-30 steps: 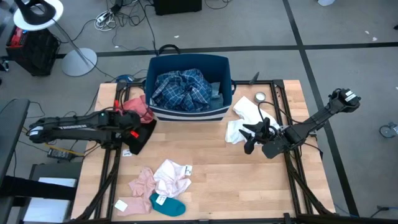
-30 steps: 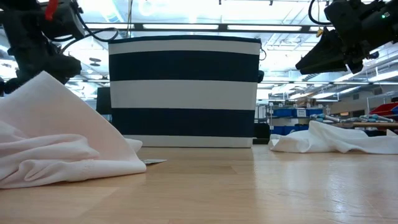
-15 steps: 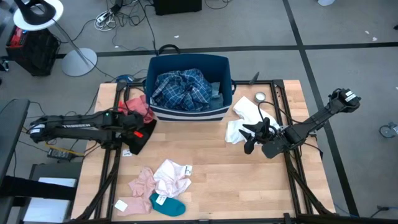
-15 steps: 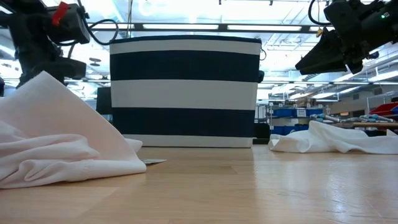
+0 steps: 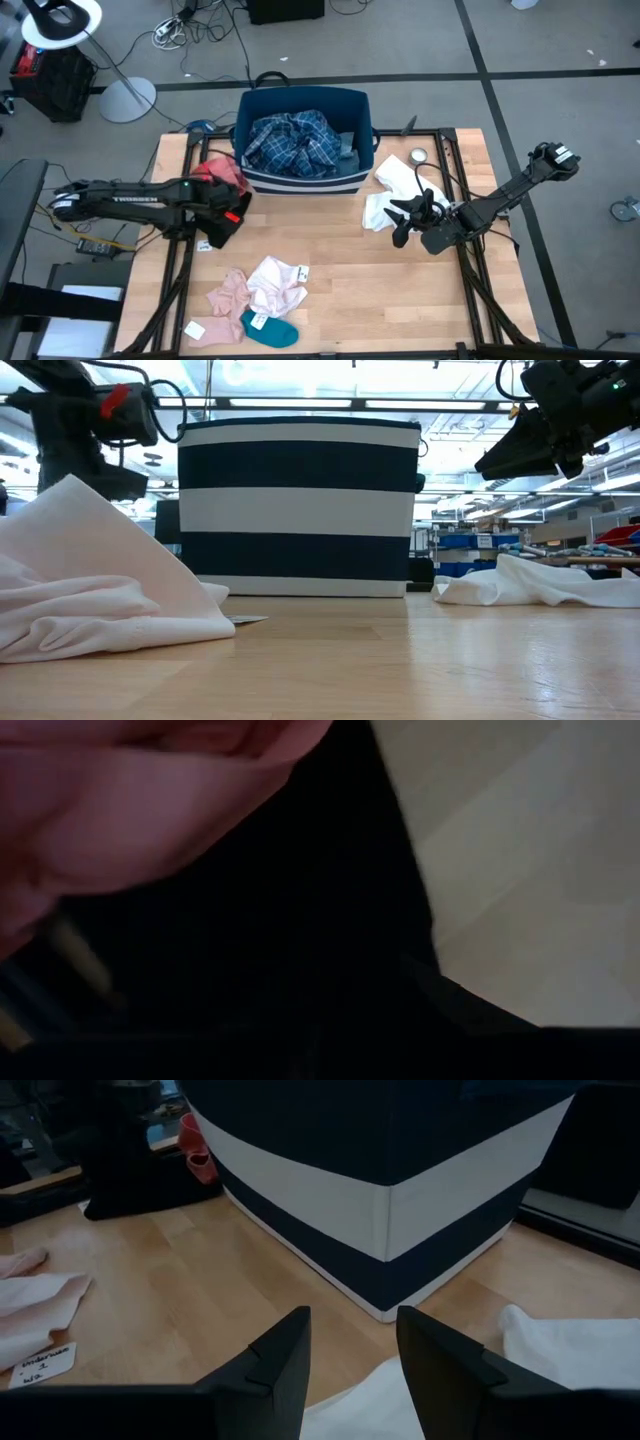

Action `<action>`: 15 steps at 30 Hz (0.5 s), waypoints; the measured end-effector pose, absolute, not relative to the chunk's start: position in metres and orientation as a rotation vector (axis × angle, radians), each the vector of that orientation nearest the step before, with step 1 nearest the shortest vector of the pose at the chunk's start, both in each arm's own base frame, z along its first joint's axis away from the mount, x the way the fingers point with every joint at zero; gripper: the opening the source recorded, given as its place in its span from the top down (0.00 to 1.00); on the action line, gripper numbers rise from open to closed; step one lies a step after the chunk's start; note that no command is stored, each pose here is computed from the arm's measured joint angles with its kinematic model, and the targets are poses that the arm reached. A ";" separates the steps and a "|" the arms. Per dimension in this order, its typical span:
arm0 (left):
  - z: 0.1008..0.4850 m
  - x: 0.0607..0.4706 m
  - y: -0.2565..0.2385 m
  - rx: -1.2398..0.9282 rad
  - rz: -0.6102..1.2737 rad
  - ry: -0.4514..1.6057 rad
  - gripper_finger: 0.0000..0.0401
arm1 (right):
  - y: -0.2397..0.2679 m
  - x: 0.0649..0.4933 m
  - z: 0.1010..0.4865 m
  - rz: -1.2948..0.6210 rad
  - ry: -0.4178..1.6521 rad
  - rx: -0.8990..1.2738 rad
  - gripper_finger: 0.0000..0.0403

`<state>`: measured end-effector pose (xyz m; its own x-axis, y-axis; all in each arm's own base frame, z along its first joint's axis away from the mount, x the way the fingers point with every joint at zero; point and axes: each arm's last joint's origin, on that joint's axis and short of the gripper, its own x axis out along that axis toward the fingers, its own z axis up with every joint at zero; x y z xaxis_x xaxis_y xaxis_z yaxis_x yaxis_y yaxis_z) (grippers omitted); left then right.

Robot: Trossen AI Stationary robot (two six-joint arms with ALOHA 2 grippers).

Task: Sort clothes
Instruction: Put the black underwear into the blue laundry bin

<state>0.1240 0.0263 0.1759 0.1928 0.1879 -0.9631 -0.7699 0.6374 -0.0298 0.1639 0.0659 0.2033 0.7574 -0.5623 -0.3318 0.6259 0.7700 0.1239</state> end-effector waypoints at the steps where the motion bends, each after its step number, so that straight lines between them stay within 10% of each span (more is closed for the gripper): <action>1: 0.175 0.127 0.027 -0.593 0.728 1.189 0.74 | 0.066 0.164 0.203 -0.654 0.285 0.234 0.63; 15: 0.125 0.139 0.029 -0.618 0.732 1.146 0.74 | 0.066 0.164 0.203 -0.650 0.286 0.235 0.63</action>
